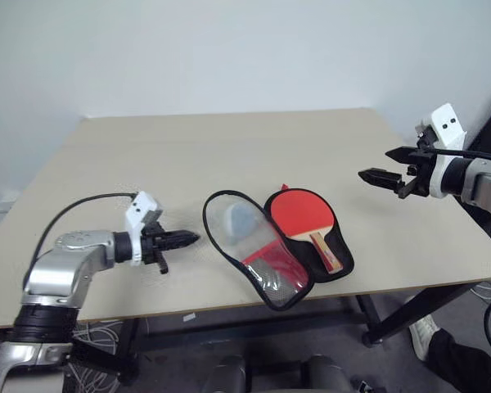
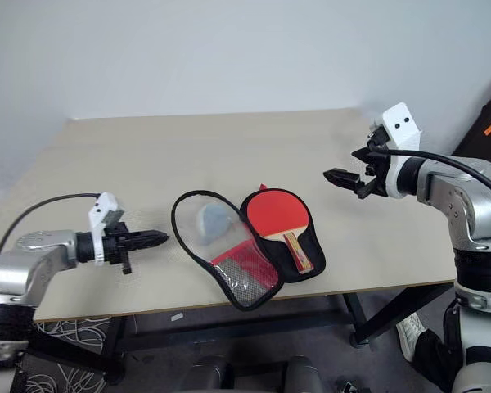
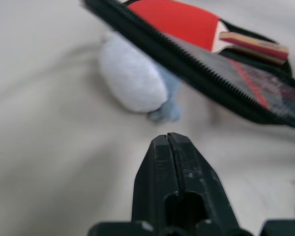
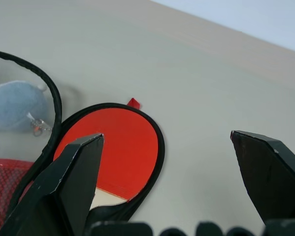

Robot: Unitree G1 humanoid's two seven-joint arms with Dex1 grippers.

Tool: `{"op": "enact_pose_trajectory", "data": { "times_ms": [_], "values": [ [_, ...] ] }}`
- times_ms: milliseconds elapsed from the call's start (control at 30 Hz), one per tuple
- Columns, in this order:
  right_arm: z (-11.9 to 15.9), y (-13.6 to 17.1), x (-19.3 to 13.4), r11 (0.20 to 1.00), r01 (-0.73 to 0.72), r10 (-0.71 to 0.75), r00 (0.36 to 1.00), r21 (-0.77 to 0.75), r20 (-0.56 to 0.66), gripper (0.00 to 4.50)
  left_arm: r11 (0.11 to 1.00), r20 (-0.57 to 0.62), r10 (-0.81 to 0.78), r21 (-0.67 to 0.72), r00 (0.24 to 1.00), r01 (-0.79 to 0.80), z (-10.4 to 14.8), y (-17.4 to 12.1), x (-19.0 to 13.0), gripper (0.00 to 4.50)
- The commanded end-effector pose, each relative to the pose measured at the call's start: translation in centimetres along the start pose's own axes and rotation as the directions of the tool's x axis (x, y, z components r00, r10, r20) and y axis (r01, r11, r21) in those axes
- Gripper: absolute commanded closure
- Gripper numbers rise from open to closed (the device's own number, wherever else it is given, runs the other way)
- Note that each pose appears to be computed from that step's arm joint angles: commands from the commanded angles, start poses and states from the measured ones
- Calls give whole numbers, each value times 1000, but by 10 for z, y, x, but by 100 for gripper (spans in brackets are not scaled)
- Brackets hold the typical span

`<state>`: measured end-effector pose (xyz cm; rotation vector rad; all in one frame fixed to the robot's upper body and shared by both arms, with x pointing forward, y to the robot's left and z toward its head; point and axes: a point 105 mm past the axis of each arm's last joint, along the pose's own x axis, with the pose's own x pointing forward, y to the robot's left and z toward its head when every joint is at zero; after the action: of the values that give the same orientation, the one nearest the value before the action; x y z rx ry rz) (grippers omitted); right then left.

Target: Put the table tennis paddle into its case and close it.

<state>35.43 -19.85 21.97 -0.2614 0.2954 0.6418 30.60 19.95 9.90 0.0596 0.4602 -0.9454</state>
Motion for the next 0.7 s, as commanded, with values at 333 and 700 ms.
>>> {"op": "enact_pose_trajectory", "data": {
  "times_ms": [333, 700],
  "values": [
    [10, 0, -3, 1000, 24, -23, 999, -21, 43, 0, 965, 198, -253, 116, 947, 234, 79, -61, 74, 445],
    [4, 11, -16, 974, -102, 107, 994, -201, 17, 0, 942, 101, -319, 139, 942, 304, 68, -104, 142, 445]
  ]
}}
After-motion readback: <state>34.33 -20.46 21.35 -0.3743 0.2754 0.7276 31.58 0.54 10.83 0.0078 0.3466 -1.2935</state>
